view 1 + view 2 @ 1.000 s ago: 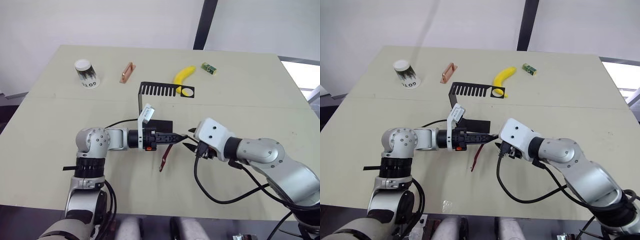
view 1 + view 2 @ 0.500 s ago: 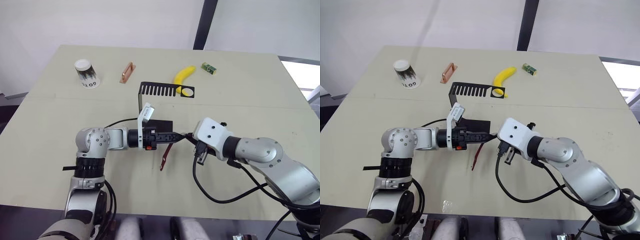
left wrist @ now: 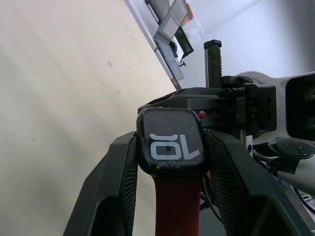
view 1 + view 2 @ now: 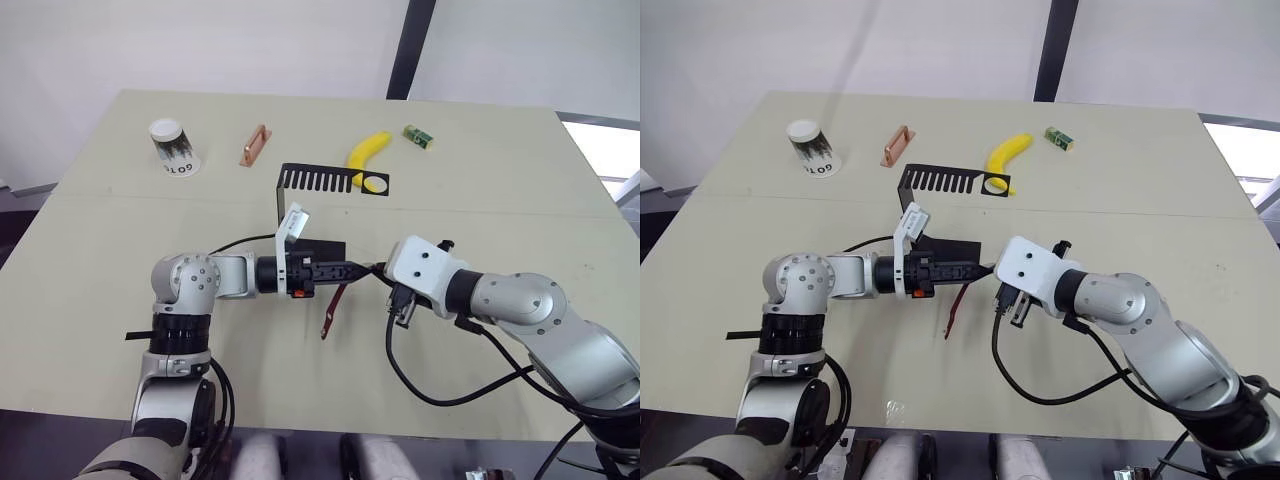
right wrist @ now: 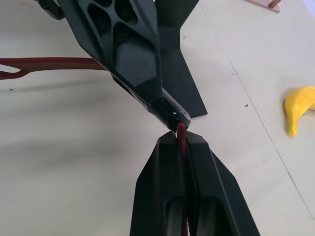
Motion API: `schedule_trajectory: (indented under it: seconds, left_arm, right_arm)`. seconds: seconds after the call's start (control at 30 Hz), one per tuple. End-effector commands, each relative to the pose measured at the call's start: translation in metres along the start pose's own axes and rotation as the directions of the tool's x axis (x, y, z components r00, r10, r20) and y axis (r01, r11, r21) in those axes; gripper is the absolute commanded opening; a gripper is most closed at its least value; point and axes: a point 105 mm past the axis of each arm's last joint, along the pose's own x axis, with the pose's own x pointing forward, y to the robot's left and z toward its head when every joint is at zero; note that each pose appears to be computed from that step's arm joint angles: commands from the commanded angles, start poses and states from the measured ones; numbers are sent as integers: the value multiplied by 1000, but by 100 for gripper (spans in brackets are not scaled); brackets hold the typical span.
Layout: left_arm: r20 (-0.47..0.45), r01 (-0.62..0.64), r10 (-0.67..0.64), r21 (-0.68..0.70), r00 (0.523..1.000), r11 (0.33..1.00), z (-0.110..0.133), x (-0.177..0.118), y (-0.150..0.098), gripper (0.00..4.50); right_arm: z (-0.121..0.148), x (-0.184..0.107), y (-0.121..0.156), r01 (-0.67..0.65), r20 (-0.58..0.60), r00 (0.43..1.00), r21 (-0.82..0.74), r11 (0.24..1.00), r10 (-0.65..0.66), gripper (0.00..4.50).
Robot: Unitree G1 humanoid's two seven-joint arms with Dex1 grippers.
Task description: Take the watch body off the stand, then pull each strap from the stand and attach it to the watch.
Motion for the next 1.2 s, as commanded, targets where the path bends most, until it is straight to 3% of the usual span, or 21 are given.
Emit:
schedule_trajectory:
  seconds: [0.03, 0.93, 1.2]
  left_arm:
    - [-4, 72, -72, 42, 997, 997, 5, 5, -17, 161]
    - [-4, 83, -83, 54, 997, 995, 4, 6, -20, 161]
    - [6, 39, -39, 48, 999, 998, 4, 2, -9, 161]
  right_arm:
    - [8, -2, 0, -5, 27, 1000, -48, 999, 6, 2]
    - [8, -1, -1, -10, 28, 1000, -67, 998, 11, 2]
    - [10, -6, -3, 5, 29, 1000, -92, 996, -3, 2]
